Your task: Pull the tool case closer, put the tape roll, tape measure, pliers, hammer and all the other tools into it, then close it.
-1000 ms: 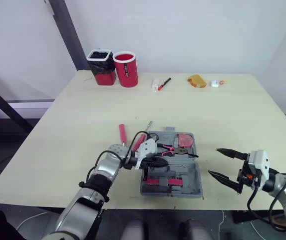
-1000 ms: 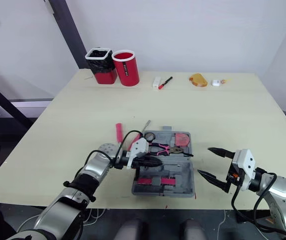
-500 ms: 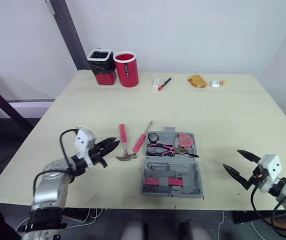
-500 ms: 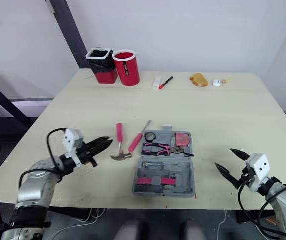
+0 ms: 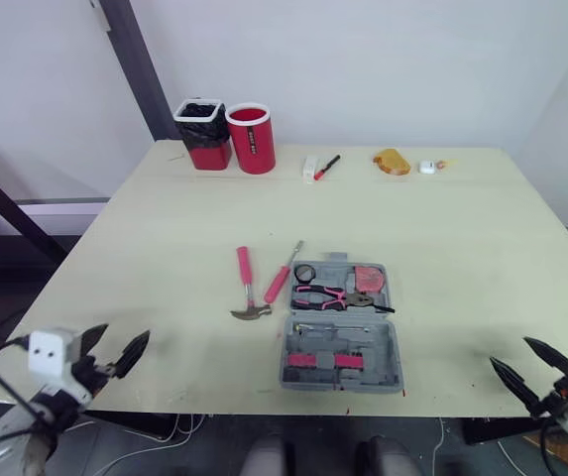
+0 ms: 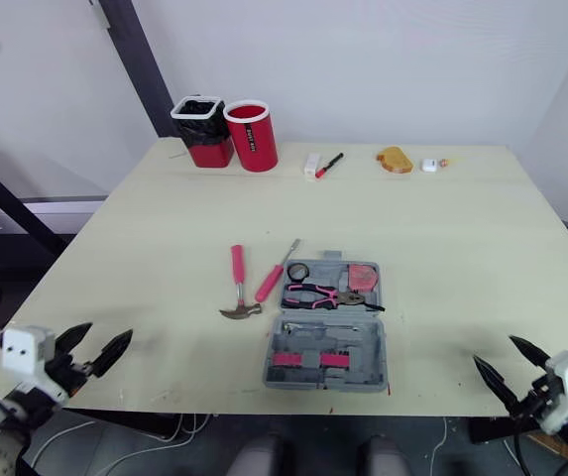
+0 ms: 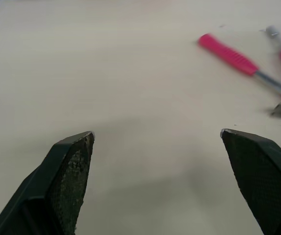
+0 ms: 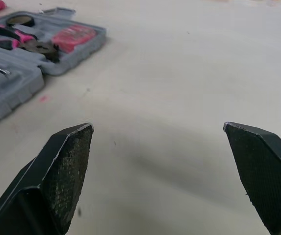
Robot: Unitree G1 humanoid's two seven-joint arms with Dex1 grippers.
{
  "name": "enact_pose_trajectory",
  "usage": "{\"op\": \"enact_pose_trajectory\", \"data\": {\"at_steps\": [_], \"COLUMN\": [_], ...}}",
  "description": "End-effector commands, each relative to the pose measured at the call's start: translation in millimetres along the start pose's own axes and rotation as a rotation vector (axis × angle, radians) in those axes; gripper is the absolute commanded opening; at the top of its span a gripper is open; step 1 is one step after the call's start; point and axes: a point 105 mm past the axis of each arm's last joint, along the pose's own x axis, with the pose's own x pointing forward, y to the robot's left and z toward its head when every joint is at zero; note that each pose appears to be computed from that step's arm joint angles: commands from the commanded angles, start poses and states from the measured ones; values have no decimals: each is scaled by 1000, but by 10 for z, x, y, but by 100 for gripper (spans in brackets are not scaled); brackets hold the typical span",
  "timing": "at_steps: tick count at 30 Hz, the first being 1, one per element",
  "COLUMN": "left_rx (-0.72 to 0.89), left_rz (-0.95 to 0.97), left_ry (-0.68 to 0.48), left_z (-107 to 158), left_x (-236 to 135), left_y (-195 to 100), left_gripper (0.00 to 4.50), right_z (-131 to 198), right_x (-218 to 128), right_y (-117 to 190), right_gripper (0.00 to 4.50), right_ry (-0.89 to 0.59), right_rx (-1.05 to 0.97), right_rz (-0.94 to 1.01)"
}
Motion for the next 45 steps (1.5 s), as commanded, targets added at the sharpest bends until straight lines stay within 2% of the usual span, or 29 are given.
{"op": "enact_pose_trajectory", "data": {"at_steps": [1,8,15,19,26,34,45], "left_rx": [25,28,62,33,-23,-90,-90], "left_rz": [29,12,25,-12,-35,-4,153], "left_ry": [-40,-49,-49,-80,-86,-1,77], "left_z": [99,134,289,454,586,555,449], "left_x": [-105,-31,231,458,847,1098,1318], "left_y": [49,6,-92,-344,-849,-1417,-1536], "left_gripper": [443,443,443,443,443,443,443], "right_z": [86,110,416,647,985,1235,1278], "right_x": [-121,-104,145,344,631,866,912], "right_y": [-76,-94,55,303,684,953,914], "right_gripper": [450,450,450,450,450,450,450], "right_ry": [-43,-44,-121,-182,-242,-271,-258], "right_rx": [-9,-13,-67,-85,-108,-170,-183], "right_rz": [-43,-40,102,257,501,668,684]}}
